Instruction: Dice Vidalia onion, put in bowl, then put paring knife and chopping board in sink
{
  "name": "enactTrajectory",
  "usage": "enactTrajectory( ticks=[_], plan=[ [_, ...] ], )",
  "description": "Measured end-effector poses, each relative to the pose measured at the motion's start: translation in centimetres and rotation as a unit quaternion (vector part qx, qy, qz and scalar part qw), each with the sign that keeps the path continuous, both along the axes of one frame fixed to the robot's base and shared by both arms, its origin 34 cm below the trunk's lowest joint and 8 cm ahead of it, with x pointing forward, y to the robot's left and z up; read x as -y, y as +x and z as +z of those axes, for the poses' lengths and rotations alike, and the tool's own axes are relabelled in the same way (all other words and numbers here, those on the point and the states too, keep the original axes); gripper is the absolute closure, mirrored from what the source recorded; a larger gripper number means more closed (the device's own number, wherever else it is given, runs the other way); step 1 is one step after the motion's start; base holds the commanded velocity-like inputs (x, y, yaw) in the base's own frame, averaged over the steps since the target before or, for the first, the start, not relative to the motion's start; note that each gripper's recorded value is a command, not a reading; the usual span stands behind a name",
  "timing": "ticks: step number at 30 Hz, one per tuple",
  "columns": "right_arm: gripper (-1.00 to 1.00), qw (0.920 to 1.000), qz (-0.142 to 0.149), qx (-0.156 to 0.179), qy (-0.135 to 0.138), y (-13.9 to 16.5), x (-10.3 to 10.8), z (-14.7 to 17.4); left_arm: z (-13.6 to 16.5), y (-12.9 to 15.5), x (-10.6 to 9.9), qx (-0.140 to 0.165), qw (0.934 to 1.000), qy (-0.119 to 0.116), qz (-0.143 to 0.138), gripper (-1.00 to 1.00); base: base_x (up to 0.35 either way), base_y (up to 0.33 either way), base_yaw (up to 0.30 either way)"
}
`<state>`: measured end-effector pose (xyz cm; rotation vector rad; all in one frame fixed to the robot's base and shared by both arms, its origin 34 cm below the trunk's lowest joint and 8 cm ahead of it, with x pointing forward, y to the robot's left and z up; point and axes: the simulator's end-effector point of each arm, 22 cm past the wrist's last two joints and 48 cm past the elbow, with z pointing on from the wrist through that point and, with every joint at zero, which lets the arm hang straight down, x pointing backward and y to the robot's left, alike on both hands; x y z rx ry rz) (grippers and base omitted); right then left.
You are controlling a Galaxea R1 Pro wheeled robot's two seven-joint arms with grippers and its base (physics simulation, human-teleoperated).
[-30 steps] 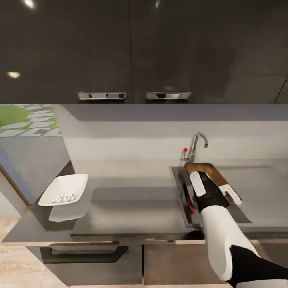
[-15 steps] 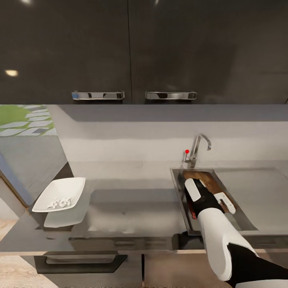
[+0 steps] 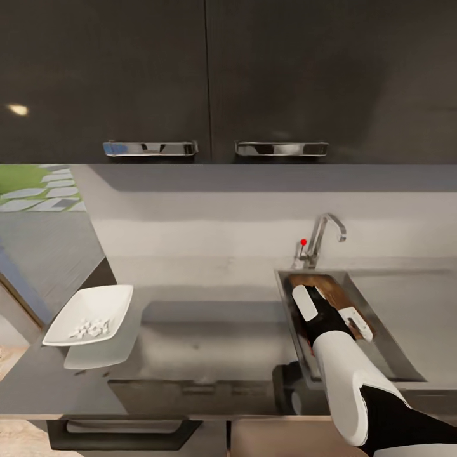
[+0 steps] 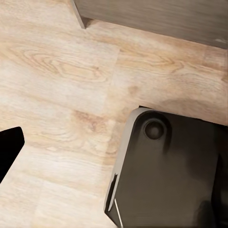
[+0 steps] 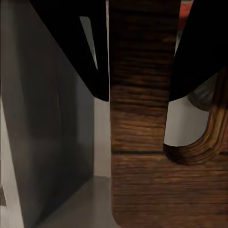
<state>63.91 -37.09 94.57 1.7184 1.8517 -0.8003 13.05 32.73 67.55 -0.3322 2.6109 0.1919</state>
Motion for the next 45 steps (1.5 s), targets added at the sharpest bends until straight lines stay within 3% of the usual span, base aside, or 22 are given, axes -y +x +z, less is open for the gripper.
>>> enactTrajectory(
  ticks=[17,45],
  plan=[
    [1.00,0.9998,0.010,0.019,-0.007,1.0,1.0,-1.5,0.0,-0.8,0.0,-0.013,0.9999,0.000,-0.001,-1.00,0.004,-0.089,0.081],
    [1.00,0.9999,0.008,0.008,-0.012,0.6,2.0,-2.9,-0.2,-2.8,0.0,-0.037,0.9993,0.000,0.001,-1.00,-0.037,-0.014,-0.011]
  ],
)
